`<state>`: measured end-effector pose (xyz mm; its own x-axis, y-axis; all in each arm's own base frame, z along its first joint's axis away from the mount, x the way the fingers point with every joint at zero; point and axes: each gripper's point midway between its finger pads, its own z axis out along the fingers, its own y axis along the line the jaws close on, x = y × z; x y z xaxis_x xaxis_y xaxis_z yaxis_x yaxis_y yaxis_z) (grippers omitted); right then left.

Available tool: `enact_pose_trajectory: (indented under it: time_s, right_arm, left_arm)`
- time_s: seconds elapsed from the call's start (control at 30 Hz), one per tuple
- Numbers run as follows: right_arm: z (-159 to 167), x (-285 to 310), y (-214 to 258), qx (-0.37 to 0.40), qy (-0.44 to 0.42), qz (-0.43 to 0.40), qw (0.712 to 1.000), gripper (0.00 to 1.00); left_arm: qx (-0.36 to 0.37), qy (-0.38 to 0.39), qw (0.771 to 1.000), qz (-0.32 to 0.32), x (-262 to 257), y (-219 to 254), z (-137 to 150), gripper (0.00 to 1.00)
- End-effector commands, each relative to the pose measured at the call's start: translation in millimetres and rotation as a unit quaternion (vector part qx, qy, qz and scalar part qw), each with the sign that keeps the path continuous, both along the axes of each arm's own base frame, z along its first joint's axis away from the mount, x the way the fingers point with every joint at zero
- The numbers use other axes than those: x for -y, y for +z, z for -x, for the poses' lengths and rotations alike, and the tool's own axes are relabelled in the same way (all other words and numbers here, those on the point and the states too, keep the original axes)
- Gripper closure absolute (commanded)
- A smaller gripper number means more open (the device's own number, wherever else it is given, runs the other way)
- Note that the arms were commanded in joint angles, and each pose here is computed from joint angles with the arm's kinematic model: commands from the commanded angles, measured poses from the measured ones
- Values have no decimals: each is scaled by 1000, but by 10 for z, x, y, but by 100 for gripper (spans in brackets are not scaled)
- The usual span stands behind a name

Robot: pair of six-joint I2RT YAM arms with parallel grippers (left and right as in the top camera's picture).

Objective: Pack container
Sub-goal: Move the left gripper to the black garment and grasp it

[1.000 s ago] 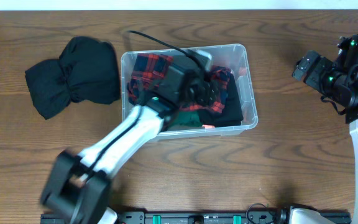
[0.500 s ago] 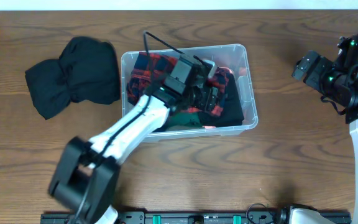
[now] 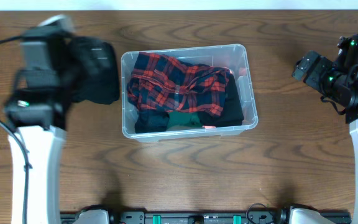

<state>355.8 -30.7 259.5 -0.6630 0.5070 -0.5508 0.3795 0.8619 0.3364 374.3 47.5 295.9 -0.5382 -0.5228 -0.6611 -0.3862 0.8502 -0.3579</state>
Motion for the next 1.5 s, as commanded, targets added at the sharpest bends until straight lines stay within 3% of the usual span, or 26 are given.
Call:
enact_pose_trajectory:
  time_s: [0.0, 0.2, 0.4, 0.6, 1.13, 1.33, 1.37, 1.4, 1.47]
  right_arm:
    - [-3, 20, 3, 0, -4, -2, 1000, 1]
    - [-3, 20, 3, 0, -4, -2, 1000, 1]
    - [-3, 20, 3, 0, -4, -2, 1000, 1]
    - [-3, 20, 3, 0, -4, -2, 1000, 1]
    - [-3, 20, 3, 0, -4, -2, 1000, 1]
    - [-3, 20, 3, 0, -4, -2, 1000, 1]
    - [-3, 20, 3, 0, -4, -2, 1000, 1]
    - [-3, 20, 3, 0, -4, -2, 1000, 1]
    - [-3, 20, 3, 0, -4, -2, 1000, 1]
  left_arm:
    - [-57, 91, 993, 42, -688, -410, 121, 12]
    - [-92, 114, 978, 146, -1496, -1041, 188, 6]
    - [-114, 83, 967, 212, -1868, -1829, 108, 4]
    - [-119, 72, 961, 238, -2006, -2367, 2, 2]
    - [-170, 57, 944, 277, -1857, -3155, -28, 3]
    - [-140, 11, 944, 300, -1613, -3085, -246, 22]
    - [-133, 1, 942, 307, -1557, -3056, -282, 29]
    - [-130, -5, 941, 312, -1520, -3039, -302, 39]
    - [-132, -8, 938, 320, -1478, -3021, -293, 75]
